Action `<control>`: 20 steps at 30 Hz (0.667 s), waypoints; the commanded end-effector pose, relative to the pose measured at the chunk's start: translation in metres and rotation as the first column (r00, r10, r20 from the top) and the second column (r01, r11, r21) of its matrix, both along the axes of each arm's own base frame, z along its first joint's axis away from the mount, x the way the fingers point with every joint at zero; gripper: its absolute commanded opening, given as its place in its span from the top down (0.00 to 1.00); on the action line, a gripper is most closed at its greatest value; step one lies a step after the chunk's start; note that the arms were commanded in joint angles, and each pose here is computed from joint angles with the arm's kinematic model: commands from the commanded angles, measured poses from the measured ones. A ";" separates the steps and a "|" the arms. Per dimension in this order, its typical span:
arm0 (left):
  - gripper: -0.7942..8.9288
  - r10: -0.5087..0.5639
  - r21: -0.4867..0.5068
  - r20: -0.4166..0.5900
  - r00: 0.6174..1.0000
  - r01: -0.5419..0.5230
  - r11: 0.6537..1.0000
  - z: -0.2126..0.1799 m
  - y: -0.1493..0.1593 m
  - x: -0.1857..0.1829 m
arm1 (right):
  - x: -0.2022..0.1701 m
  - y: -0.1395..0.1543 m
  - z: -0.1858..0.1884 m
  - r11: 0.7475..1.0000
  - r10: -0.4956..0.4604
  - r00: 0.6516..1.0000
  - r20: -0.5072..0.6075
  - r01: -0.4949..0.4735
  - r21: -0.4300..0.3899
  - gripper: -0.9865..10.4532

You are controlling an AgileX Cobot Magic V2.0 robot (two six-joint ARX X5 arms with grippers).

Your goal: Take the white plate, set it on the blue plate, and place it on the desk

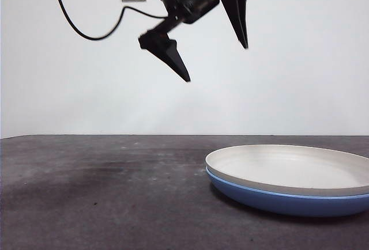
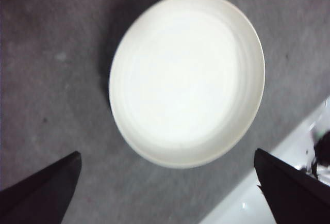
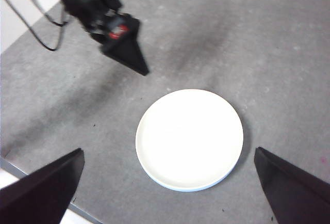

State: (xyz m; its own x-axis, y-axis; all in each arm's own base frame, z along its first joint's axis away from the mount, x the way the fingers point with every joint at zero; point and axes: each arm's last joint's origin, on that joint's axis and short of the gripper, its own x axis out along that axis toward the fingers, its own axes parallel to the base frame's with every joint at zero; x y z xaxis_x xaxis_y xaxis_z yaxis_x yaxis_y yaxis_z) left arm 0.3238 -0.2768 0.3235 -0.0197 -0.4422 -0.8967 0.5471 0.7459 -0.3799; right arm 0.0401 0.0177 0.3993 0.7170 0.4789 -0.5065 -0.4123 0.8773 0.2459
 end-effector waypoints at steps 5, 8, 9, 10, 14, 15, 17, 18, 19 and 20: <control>0.24 -0.070 -0.075 0.146 0.987 0.081 0.994 0.065 0.024 -0.037 | -0.002 0.000 0.005 0.999 -0.019 1.000 0.001 0.019 0.030 0.40; 0.24 -0.063 -0.130 0.236 0.970 0.096 0.987 0.102 0.046 -0.063 | -0.001 -0.001 0.005 0.999 -0.033 0.999 -0.004 0.033 0.030 0.40; 0.24 -0.059 -0.141 0.265 0.962 0.099 0.985 0.112 0.053 -0.071 | -0.001 -0.001 0.005 0.999 -0.046 0.999 -0.006 0.046 0.028 0.40; 0.24 -0.052 -0.148 0.300 0.952 0.100 0.984 0.123 0.063 -0.082 | -0.001 -0.001 0.005 0.998 -0.059 0.998 -0.007 0.059 0.026 0.40; 0.24 -0.023 -0.132 0.406 0.913 0.084 0.988 0.148 0.099 -0.122 | -0.001 -0.002 0.005 0.997 -0.078 0.997 -0.009 0.078 0.024 0.40; 0.24 -0.020 -0.127 0.419 0.908 0.080 0.989 0.150 0.107 -0.131 | -0.001 -0.002 0.005 0.996 -0.081 0.997 -0.012 0.081 0.026 0.40; 0.24 -0.024 -0.117 0.438 0.898 0.084 0.990 0.150 0.124 -0.151 | 0.001 -0.001 0.004 0.996 -0.083 0.996 -0.021 0.084 0.029 0.40; 0.24 -0.029 -0.114 0.446 0.895 0.089 0.990 0.149 0.131 -0.159 | 0.001 -0.001 0.004 0.996 -0.084 0.996 -0.023 0.085 0.030 0.40; 0.24 -0.031 -0.110 0.452 0.892 0.090 0.990 0.148 0.139 -0.168 | 0.002 -0.001 0.004 0.996 -0.085 0.996 -0.026 0.086 0.031 0.40; 0.24 -0.027 -0.108 0.462 0.886 0.087 0.990 0.146 0.147 -0.177 | 0.003 -0.001 0.004 0.996 -0.086 0.996 -0.033 0.088 0.032 0.40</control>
State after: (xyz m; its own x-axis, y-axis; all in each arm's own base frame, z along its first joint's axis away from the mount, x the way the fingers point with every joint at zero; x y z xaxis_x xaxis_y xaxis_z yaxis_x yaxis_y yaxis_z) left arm 0.1562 -0.1355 0.4701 0.3615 -0.5693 -0.7384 0.7055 0.6848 -0.1826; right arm 0.0421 0.0166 0.3984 0.7342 0.4312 -0.5244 -0.3324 0.9018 0.2762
